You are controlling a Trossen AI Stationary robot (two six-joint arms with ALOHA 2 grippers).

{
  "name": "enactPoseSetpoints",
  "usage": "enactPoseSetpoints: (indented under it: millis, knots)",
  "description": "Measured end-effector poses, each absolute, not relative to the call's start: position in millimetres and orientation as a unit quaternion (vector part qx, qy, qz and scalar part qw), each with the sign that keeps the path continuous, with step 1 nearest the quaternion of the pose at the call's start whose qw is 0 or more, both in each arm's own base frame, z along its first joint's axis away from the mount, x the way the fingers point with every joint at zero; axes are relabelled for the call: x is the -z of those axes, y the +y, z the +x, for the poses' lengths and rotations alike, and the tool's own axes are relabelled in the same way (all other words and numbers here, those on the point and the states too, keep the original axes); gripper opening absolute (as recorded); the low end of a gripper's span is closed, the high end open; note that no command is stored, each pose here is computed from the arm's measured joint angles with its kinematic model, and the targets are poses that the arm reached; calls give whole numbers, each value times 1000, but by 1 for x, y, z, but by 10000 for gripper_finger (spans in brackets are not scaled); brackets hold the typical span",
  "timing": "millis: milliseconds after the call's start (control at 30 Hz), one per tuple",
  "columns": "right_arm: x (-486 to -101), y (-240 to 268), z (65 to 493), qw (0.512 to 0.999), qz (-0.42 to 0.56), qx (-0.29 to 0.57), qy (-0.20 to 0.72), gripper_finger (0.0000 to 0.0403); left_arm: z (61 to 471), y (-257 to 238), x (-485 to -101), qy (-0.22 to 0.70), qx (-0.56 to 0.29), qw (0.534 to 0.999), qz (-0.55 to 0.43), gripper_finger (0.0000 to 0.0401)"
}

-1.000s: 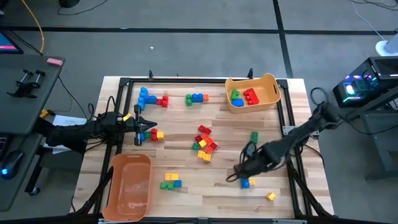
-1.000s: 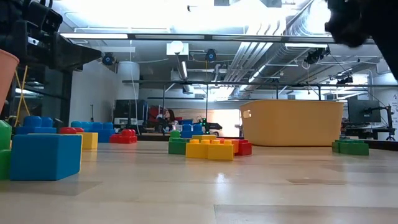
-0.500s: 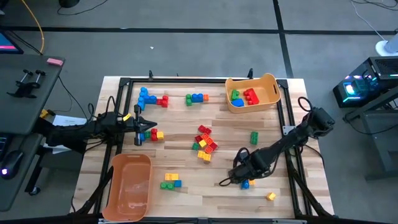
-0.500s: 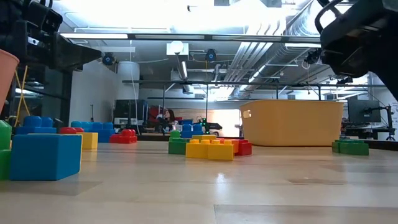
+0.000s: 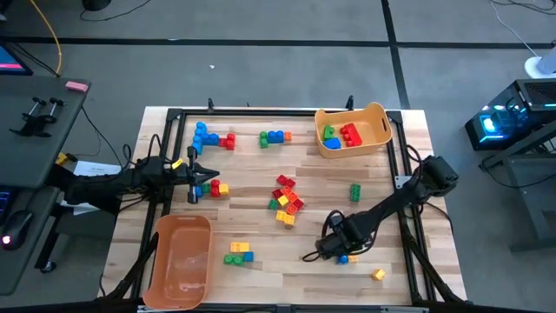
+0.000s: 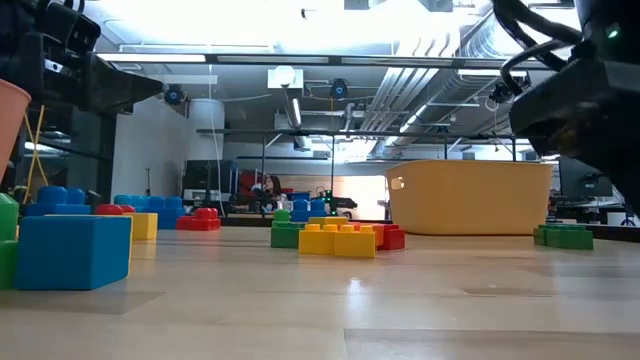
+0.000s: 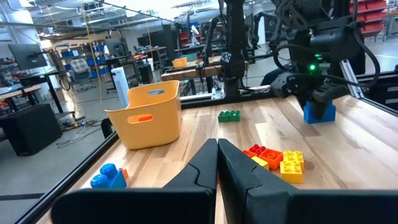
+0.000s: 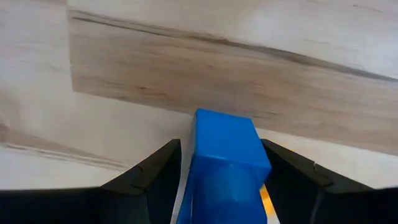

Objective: Sort blocks by size
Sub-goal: Put the blue game piece into the yellow bin

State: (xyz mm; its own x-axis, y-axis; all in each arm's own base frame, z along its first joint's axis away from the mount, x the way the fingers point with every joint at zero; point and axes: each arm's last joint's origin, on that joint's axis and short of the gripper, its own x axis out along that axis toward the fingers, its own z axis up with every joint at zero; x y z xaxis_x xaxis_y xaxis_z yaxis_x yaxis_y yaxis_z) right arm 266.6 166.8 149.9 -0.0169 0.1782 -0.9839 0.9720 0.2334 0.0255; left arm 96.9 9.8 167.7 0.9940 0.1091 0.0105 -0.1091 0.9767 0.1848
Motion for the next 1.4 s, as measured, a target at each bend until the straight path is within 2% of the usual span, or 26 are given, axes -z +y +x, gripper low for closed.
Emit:
enactPoseSetpoints:
  millis: [133,300,467,600,800,933,1100,1167,1400]
  knots:
    - [-149,166,268,527,473,390,589,200,97,10,-168,0,-55,994,93,1]
    - [-154,158,271,548,460,374,591,132,97,10,-168,0,-55,994,93,1]
    - [-180,133,274,606,442,352,560,130,97,10,-168,0,-55,994,93,1]
    - [-215,84,269,664,407,365,510,130,97,10,-168,0,-55,994,93,1]
    - [-273,-18,246,737,359,427,383,130,97,10,-168,0,-55,994,93,1]
    - [-295,-82,221,746,332,481,319,130,97,10,-168,0,-55,994,93,1]
    - [-297,-136,202,732,332,512,302,130,97,10,-168,0,-55,994,93,1]
    - [-294,-149,199,732,335,507,309,147,97,10,-168,0,-55,994,93,1]
    - [-292,-162,199,741,319,505,306,250,97,10,-168,0,-55,994,93,1]
